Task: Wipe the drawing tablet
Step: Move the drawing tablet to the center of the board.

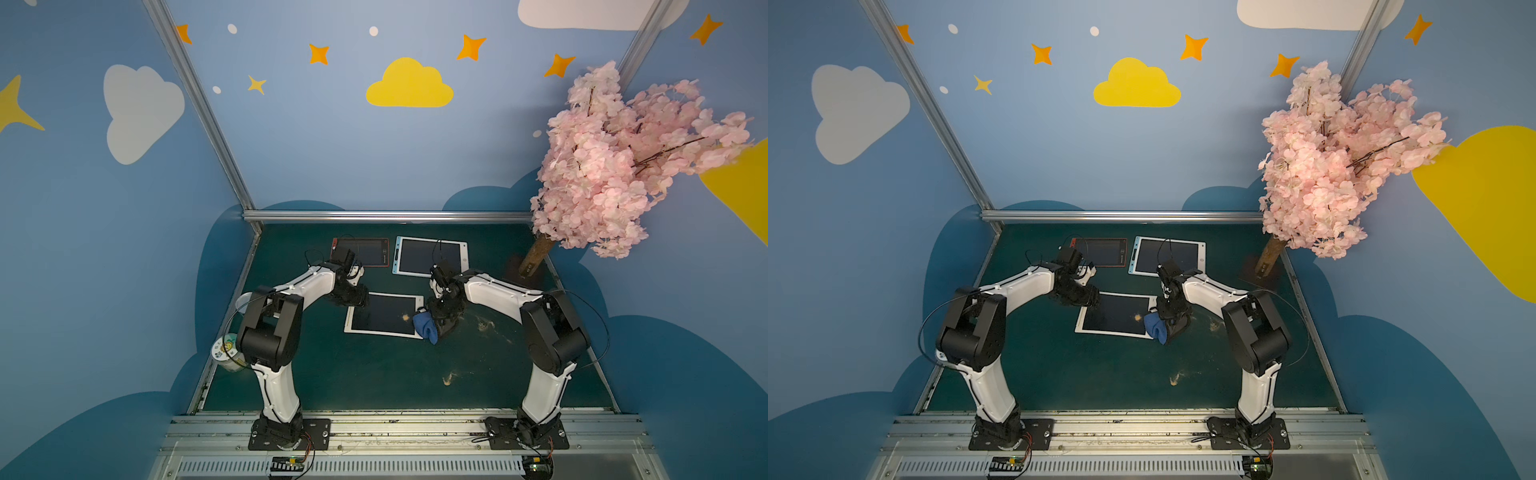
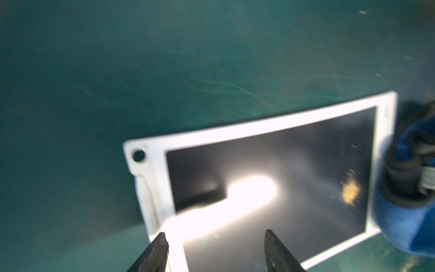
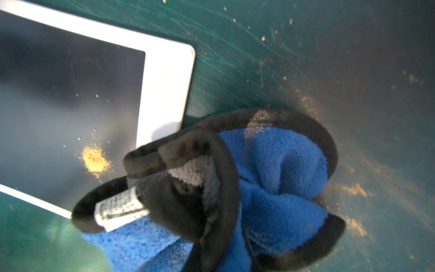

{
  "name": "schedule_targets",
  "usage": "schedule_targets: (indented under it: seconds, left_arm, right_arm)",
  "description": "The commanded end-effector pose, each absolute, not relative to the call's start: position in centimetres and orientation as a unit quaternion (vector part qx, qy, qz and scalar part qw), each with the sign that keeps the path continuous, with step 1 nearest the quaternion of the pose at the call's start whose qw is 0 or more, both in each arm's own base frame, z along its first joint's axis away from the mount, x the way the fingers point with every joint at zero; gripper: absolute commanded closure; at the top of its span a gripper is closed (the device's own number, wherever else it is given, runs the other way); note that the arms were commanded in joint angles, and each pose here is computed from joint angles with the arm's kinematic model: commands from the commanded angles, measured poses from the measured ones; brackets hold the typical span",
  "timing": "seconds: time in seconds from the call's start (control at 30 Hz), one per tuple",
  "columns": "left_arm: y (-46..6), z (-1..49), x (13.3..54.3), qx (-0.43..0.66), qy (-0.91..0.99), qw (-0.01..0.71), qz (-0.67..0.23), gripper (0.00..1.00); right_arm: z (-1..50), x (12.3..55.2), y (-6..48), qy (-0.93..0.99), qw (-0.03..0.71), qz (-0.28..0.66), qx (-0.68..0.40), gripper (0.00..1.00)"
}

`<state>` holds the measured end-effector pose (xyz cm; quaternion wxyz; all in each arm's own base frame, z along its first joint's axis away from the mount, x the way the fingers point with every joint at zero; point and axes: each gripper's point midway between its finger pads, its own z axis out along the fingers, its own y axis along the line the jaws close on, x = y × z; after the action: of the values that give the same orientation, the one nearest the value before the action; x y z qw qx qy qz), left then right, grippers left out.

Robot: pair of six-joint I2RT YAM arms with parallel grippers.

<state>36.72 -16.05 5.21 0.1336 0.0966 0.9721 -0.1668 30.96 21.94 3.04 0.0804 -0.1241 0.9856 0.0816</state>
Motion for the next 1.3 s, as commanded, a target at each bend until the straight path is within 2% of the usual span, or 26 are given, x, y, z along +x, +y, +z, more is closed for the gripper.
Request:
schedule_targets:
  seconds: [0.0, 0.27, 0.6, 0.87, 1.27]
  left_arm:
    - [-16.7, 6.7, 35.9, 0.083, 0.965, 0.166, -0.187, 0.35]
    - [-17.1, 8.0, 33.2, 0.077, 0.958, 0.21, -0.181, 0.34]
    - [-14.2, 7.2, 36.8, 0.025, 0.964, 0.243, -0.101, 0.3]
    - [-11.4, 5.2, 37.1, -0.016, 0.97, 0.242, -0.032, 0.28]
    - [-13.2, 2.3, 34.4, -0.048, 0.969, 0.215, -0.111, 0.29]
  right_arm:
    - [1.7, 27.5, 19.9, 0.991, 0.031, 0.053, -0.117, 1.0]
    - [2.1, 25.0, 20.3, 0.99, 0.033, 0.063, -0.119, 1.0]
    - [1.9, 26.0, 20.9, 0.991, 0.028, 0.057, -0.119, 1.0]
    - [1.8, 26.1, 21.6, 0.99, 0.025, 0.071, -0.119, 1.0]
    - [1.0, 25.2, 21.4, 0.99, 0.018, 0.068, -0.12, 1.0]
